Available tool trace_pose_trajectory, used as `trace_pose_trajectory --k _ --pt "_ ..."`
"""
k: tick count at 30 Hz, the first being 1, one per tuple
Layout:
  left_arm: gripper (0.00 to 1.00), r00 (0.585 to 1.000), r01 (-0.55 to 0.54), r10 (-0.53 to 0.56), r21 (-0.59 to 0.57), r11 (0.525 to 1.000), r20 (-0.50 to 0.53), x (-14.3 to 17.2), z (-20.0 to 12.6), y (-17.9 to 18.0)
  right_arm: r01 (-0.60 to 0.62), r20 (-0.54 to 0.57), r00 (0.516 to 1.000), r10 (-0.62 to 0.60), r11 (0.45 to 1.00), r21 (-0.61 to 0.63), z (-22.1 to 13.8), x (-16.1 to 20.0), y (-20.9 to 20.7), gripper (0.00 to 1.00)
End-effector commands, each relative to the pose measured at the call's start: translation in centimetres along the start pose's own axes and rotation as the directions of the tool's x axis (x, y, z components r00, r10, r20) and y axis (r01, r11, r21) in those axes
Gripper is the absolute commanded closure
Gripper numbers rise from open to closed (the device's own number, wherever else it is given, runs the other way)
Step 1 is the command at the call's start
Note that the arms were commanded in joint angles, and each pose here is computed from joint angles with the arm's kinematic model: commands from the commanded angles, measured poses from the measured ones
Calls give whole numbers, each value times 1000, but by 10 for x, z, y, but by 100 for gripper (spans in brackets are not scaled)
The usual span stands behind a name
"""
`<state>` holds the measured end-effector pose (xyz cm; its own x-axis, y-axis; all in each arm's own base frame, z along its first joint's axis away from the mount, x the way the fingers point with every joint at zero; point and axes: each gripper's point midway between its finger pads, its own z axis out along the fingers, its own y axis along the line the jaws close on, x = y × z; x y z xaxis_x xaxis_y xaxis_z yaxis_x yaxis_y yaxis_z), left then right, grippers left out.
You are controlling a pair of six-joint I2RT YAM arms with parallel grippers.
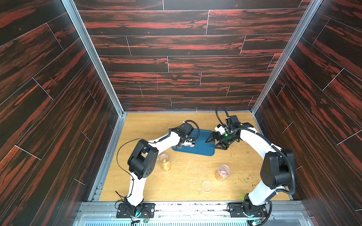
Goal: Pour the cookies out of the jar
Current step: Pour the cookies in the jar onto the tray.
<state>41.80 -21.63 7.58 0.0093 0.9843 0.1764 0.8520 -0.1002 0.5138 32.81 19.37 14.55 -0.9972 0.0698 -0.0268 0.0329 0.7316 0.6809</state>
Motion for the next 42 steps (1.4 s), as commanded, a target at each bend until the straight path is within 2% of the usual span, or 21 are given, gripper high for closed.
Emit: trace_pose_trajectory --k 1,10,12,16,18,21,23,26,29,30,32,34,37,40,42 --pt "100 994 70 -65 -50 996 89 -2 -37 25 -24 -12 1000 24 1000 -3 2 0 -3 14" --pt "100 976 132 -126 -22 991 177 -8 -53 30 -33 -13 999 33 999 -9 4 -3 -3 14" --pt "100 978 139 -134 -20 990 160 -6 -49 28 -34 -12 999 34 999 -11 5 -4 -3 14" --pt "100 988 128 -127 -8 992 84 23 -36 11 -34 -13 999 34 999 -19 5 -4 -1 15" --pt "100 991 115 -113 -28 993 72 26 -35 14 -31 -10 999 31 999 -15 4 -3 -2 14" --pt "100 981 151 -147 -26 988 130 5 -44 28 -32 -15 999 31 999 -9 5 -2 -5 14" --pt "100 975 179 -175 -12 984 137 6 -47 26 -24 -20 1000 24 1000 -6 4 -1 -4 15" --pt "100 987 128 -122 -57 990 102 12 -35 27 -14 -10 1000 14 1000 -1 2 -1 -4 14" --pt "100 965 179 -173 -12 984 198 -14 -49 36 -24 -20 1000 24 1000 -5 3 0 -6 14" --pt "100 966 185 -181 -1 983 185 -11 -49 31 -21 -18 1000 21 1000 -9 2 0 -4 14" --pt "100 989 103 -101 -12 995 107 4 -32 11 -6 -8 1000 6 1000 -7 -1 0 -2 14" --pt "100 996 10 -9 -14 1000 89 -3 -25 3 -8 -7 1000 8 1000 -3 -1 1 -6 14" --pt "100 989 75 -74 -1 997 124 -16 -34 11 -18 -13 1000 17 1000 -12 -2 1 -6 15" --pt "100 1000 1 -1 -16 1000 21 4 -18 -5 2 4 1000 -2 1000 -5 -8 1 -4 14" --pt "100 1000 9 -8 -29 1000 23 5 -20 -1 -4 -1 1000 4 1000 -3 -8 3 -7 14"
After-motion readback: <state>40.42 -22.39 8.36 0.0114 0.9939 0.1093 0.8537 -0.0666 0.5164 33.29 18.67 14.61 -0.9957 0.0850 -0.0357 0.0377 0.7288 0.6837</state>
